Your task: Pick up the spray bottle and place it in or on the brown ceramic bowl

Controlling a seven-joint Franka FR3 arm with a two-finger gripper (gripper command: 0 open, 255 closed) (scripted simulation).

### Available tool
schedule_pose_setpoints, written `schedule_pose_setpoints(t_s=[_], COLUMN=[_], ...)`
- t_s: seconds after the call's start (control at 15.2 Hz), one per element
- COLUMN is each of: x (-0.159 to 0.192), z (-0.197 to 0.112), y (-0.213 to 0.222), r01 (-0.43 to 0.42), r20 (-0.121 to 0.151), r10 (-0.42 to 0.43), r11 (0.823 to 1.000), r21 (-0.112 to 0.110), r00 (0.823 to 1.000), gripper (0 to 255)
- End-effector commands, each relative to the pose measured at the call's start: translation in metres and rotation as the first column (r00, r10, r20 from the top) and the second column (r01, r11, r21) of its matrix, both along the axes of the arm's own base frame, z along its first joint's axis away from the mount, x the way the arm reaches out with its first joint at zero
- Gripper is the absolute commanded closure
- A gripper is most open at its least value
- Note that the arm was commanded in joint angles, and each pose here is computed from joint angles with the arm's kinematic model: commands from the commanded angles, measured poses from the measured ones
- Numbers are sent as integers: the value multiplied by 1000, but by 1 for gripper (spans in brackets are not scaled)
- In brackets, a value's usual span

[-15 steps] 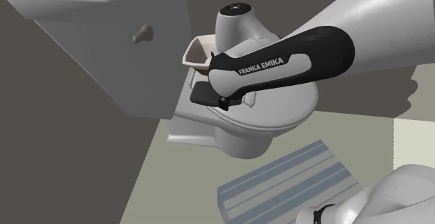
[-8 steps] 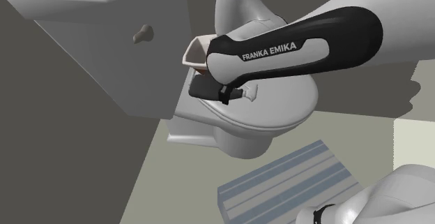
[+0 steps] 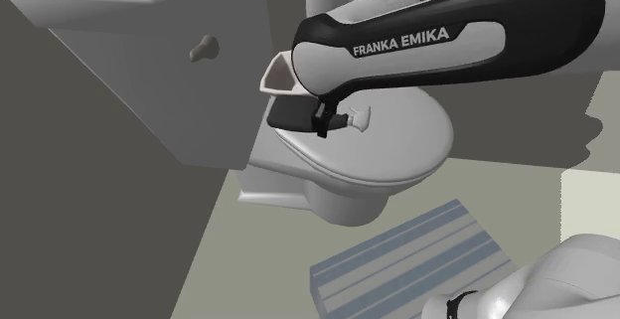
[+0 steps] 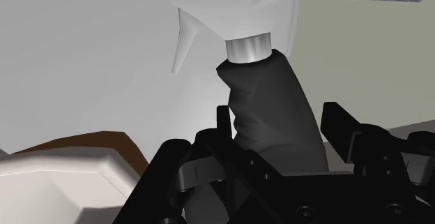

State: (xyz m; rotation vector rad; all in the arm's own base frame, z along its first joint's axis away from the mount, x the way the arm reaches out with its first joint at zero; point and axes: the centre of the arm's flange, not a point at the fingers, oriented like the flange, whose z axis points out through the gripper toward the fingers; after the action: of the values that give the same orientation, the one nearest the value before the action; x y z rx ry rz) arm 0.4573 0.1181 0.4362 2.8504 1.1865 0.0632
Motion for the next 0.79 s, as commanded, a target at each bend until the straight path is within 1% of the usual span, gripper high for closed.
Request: schedule_pose_setpoints(t_s=[0.0,0.73], x=[0,0], z=[11,69], y=[-1,-1], r01=[0,0], r20=[0,0], r10=[0,0], r11=[1000,1000], r21=[0,0], r00=[1000,1000], gripper=[255,255])
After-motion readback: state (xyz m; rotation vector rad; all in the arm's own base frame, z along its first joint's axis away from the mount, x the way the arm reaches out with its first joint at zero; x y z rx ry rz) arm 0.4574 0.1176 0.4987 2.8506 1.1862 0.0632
